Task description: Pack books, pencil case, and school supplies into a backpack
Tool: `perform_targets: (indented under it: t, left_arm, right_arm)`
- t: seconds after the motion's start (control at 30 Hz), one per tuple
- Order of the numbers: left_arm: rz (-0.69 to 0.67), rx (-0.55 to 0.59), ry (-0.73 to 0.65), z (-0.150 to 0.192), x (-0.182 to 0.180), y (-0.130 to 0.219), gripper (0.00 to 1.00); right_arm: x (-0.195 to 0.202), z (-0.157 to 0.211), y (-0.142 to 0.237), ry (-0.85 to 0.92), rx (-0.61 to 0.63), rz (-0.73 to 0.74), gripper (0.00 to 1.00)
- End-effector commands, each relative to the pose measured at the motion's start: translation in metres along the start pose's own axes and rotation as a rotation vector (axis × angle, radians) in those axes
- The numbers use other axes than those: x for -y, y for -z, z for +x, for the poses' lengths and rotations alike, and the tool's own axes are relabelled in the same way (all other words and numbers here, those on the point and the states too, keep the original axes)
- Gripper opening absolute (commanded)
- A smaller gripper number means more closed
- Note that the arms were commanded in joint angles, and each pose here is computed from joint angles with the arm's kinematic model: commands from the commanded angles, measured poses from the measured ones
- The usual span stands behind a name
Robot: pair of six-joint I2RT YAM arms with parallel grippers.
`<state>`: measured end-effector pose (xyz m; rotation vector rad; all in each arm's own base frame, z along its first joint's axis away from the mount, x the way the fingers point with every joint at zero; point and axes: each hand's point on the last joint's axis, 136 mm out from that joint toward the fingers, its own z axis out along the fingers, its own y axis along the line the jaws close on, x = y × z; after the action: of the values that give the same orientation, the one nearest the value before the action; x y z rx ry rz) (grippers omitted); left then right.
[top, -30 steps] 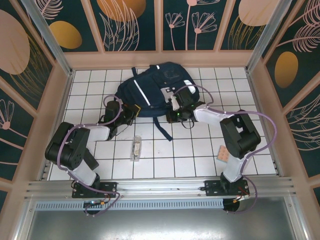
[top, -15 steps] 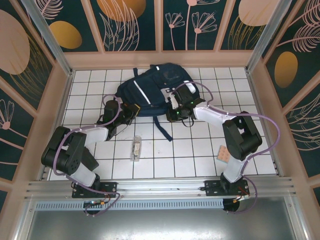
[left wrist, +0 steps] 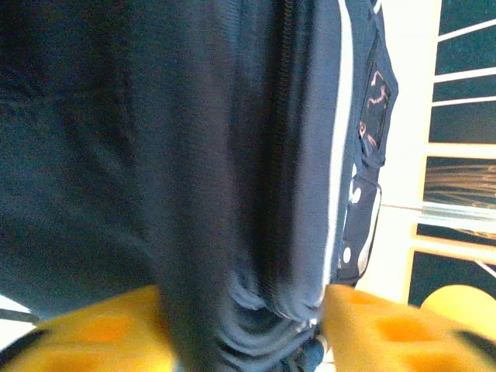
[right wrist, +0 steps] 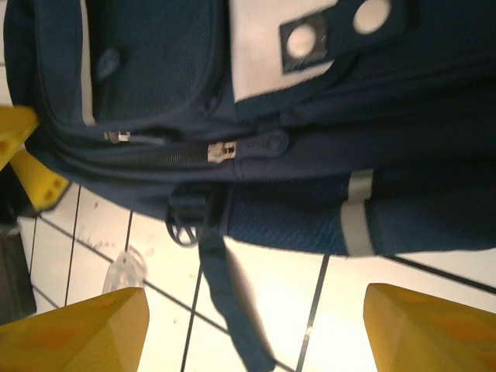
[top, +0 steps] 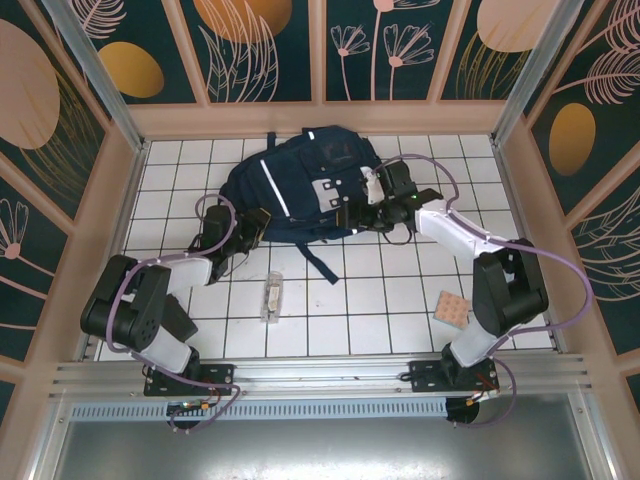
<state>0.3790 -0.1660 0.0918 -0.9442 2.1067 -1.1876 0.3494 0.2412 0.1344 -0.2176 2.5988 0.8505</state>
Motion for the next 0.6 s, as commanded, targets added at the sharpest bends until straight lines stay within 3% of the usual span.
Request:
perform_targets:
  t: [0.0,0.07,0.23,0.37,0.57]
  left_arm:
    - [0.027,-0.007,-0.07,0.01,0.019,0.017,0.82]
    - [0.003,0.013,-0.106,0.01,0.02,0.029,0.88]
    - [-0.019,0.103,-0.181,-0.004,0.028,0.046,0.92]
    - [-0.003,0.105,-0.218,-0.01,0.041,0.032,0.92]
    - [-0.002,0.104,-0.277,-0.022,0.055,-0.003,0.92]
  right_arm:
    - [-0.006,-0.03,-0.006,-0.057,0.091,-0.009,0.73]
    - [-0.01,-0.042,-0.016,-0.077,0.113,-0.025,0.7]
    - [-0.017,-0.063,-0.043,-0.041,0.146,0.036,0.63]
    - [-0.005,-0.07,-0.061,-0.049,0.141,0.144,0.61]
    - [0.003,-0.056,-0.074,-0.047,0.124,0.17,0.64]
